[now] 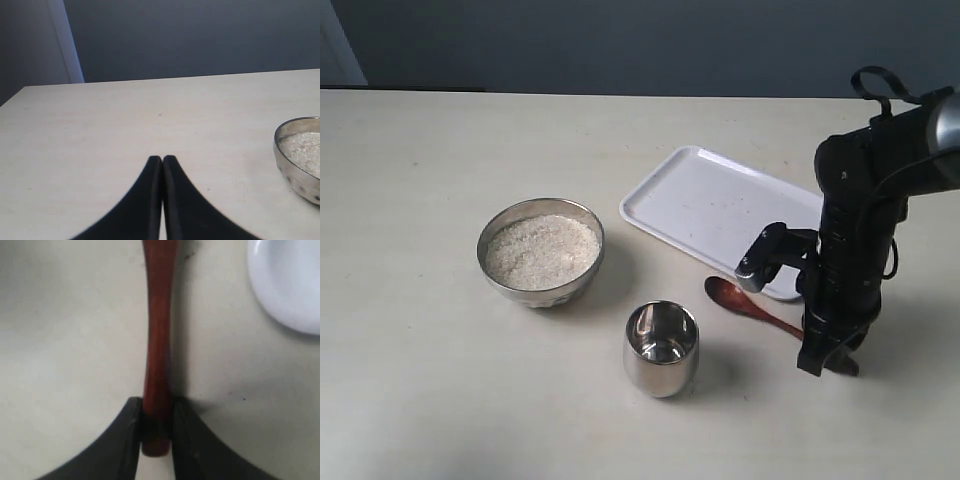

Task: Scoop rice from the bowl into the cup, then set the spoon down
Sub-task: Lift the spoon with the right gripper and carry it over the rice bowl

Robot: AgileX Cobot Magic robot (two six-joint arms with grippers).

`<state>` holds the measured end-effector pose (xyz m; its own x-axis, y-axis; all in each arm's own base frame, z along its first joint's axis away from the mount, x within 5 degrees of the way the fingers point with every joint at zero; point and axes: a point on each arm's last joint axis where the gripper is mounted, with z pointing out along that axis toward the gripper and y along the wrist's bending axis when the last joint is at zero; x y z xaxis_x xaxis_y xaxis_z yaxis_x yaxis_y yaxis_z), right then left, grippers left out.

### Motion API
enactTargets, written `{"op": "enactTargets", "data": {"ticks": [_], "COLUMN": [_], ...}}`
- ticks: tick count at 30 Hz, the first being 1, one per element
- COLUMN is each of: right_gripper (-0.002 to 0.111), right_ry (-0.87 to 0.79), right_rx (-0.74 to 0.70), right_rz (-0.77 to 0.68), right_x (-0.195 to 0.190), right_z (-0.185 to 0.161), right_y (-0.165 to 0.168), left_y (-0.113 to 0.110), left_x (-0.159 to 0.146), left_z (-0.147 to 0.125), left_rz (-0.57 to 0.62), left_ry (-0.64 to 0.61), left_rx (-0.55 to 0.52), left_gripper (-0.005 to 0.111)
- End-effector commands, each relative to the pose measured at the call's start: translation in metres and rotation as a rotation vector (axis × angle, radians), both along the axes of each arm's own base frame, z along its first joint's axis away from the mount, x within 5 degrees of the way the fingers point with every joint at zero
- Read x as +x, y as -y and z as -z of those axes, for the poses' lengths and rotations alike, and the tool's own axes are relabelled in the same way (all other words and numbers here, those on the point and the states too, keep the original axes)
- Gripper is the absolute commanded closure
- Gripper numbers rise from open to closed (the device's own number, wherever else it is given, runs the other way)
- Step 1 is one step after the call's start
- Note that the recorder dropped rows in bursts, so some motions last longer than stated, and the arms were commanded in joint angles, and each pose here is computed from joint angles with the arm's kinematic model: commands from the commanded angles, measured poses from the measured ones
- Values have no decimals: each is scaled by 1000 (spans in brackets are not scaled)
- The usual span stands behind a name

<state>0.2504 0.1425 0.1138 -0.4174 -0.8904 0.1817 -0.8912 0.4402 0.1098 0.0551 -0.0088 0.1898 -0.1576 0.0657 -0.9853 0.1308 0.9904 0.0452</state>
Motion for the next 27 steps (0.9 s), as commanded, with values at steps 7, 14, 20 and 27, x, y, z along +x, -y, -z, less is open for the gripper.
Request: {"op": "enactTargets", "data": {"ticks": [7,14,20,27], "right_gripper": [108,108,108,108], "right_ry": [88,265,570,775], "right_rx": [56,57,-113,-222], "right_rz": [-27,-134,-422,-684], "right_x": [-9,14,39,52], "right_z": [-58,-118,-162,-158], "right_y": [-4,-27,-65,-120], "left_y": [-1,-1,-1,-1], "left_x": [0,0,0,0], "left_z": [-2,-2,-2,-2], "left_rz": [-8,-8,-8,-8], "left_ry": [18,18,18,18], "left_rx": [-2,-2,-2,-2], "left_gripper": [106,106,106,106]}}
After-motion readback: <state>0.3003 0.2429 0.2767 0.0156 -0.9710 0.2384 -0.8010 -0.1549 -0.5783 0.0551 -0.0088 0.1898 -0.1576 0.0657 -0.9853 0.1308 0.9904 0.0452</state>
